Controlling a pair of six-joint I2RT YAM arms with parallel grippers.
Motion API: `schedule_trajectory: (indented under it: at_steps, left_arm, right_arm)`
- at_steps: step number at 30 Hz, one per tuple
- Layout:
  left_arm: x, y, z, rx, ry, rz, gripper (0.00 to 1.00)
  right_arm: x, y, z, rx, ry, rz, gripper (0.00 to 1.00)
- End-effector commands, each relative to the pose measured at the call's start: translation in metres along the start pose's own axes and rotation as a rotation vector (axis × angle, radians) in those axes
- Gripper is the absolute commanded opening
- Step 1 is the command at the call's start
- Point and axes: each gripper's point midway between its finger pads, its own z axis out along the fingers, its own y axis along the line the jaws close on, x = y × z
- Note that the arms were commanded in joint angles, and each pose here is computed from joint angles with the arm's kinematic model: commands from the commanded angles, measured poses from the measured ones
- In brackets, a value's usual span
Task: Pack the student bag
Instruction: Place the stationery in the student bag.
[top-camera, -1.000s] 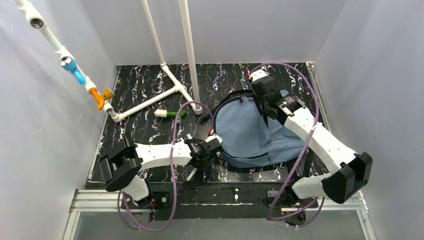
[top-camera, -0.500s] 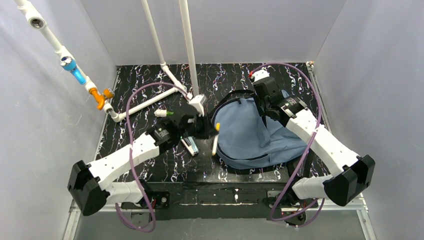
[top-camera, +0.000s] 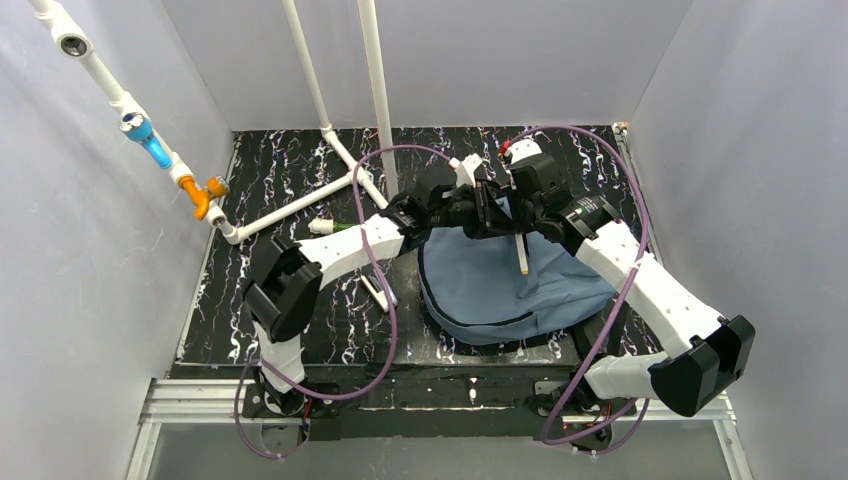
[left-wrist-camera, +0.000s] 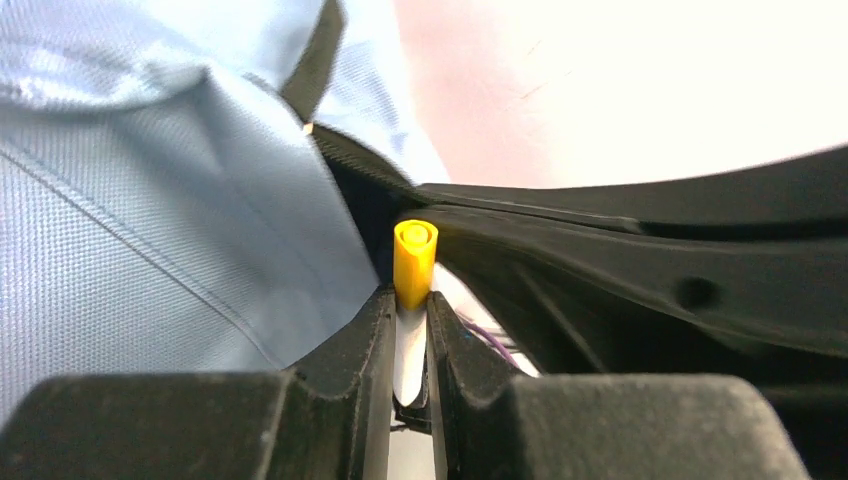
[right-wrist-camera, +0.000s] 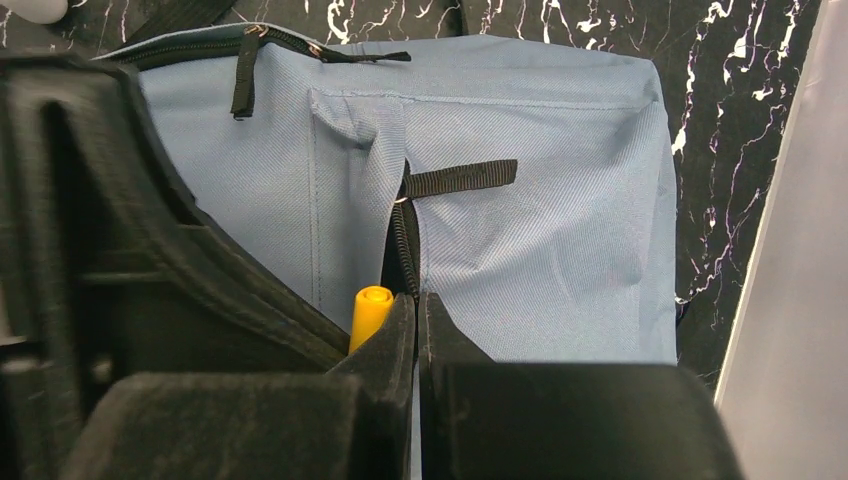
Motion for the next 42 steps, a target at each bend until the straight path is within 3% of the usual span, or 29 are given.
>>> schedule_trajectory:
  at_steps: [1,12,21,24,33,36,42]
  left_arm:
    - [0.002,-0.033,0.001,0.109,0.034,-0.030,0.00]
    - [0.010,0.017,0.020,0.017,0.067,-0.113,0.00]
    - [-0.008,0.073,0.026,-0.153,0.111,-0.042,0.00]
    - [-0.014,0.065,0.035,-0.146,0.100,-0.028,0.00]
    - [-0.045,-0.007,0.042,0.043,0.008,-0.012,0.00]
    - [-0.054,-0.003,0.048,0.035,-0.033,-0.032,0.00]
    - [-0.079,0.018,0.059,0.031,-0.263,-0.105,0.00]
  right_arm:
    - [-0.047,0.004,-0.024,-0.044,-0.182,0.073,0.01]
    - [-0.051,0.011,-0.022,-0.081,-0.190,0.097,0.01]
    - [-0.042,0.022,-0.031,-0.154,-0.180,0.112,0.01]
    - [-0.037,0.030,-0.027,-0.189,-0.166,0.126,0.01]
    - [-0.043,0.036,-0.032,-0.224,-0.174,0.164,0.01]
    - [-0.042,0.038,-0.031,-0.229,-0.167,0.192,0.01]
    - [-0.035,0.033,-0.024,-0.173,-0.130,0.290,0.01]
